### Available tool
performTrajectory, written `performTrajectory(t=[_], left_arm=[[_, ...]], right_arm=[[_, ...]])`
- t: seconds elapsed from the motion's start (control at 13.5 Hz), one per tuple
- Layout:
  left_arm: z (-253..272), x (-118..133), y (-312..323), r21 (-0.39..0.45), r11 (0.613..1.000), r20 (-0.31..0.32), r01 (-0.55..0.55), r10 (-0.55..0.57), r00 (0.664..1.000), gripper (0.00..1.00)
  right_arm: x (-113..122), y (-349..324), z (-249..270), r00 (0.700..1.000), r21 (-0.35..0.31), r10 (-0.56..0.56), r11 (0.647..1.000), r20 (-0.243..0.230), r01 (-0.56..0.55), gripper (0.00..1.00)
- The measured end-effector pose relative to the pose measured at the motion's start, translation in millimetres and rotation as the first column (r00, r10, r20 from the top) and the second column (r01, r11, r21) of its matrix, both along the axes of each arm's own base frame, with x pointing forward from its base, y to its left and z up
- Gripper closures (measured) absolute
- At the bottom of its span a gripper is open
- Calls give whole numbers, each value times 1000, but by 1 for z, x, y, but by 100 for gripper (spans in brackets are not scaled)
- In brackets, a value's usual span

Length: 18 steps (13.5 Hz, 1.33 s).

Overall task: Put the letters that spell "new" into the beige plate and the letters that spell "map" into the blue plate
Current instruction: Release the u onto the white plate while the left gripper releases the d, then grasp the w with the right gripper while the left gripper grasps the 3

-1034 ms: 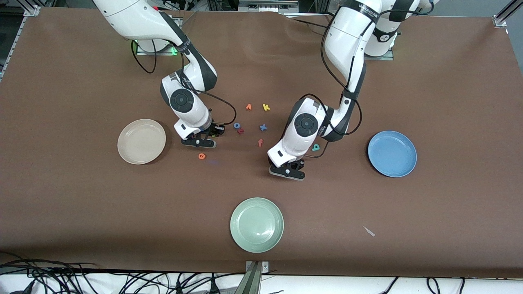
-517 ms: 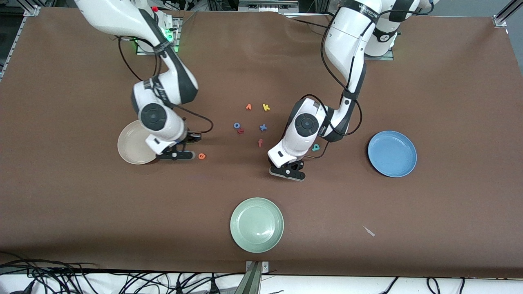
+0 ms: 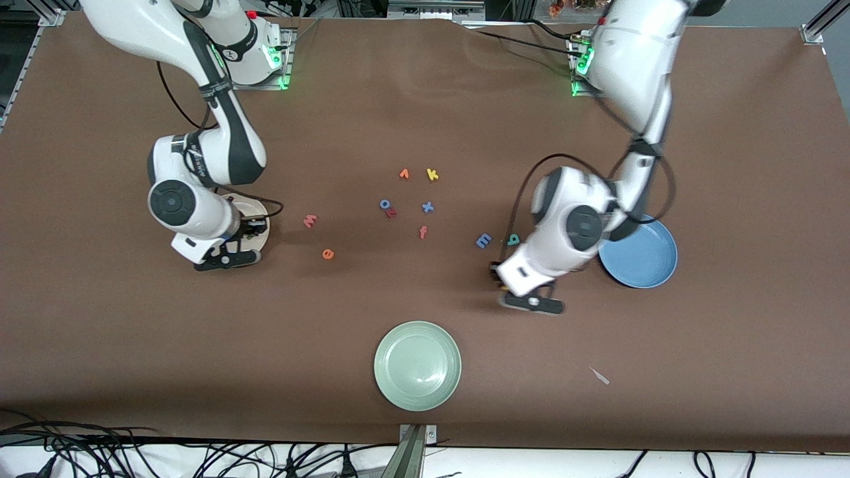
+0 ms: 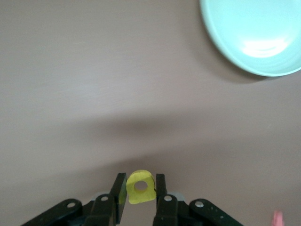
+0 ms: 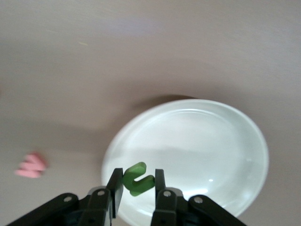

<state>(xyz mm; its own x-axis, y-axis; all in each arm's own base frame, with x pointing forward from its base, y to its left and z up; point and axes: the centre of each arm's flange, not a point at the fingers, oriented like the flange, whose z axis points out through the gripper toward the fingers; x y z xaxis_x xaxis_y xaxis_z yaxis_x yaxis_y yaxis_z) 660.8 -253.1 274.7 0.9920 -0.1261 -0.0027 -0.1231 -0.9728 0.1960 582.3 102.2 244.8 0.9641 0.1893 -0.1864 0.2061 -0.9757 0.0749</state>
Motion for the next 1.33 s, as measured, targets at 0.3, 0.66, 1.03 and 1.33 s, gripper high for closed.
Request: performTrajectory(t=[0.3, 0.66, 1.03, 1.33], left_arm=[[3, -38, 150, -20, 1000, -164, -4, 0, 987, 70], [-37, -94, 242, 46, 998, -245, 34, -22, 969, 70], [-39, -94, 234, 49, 998, -215, 46, -34, 976, 39], [-35, -88, 209, 47, 996, -176, 80, -70, 982, 26]], right_arm=[[-19, -35, -29, 999, -6, -26, 1000, 40, 26, 53], [-22, -25, -8, 970, 49, -238, 971, 48, 235, 4], [-37, 49, -3, 831, 38, -554, 833, 54, 552, 0], [-50, 92, -5, 731, 47, -679, 734, 66, 677, 0]])
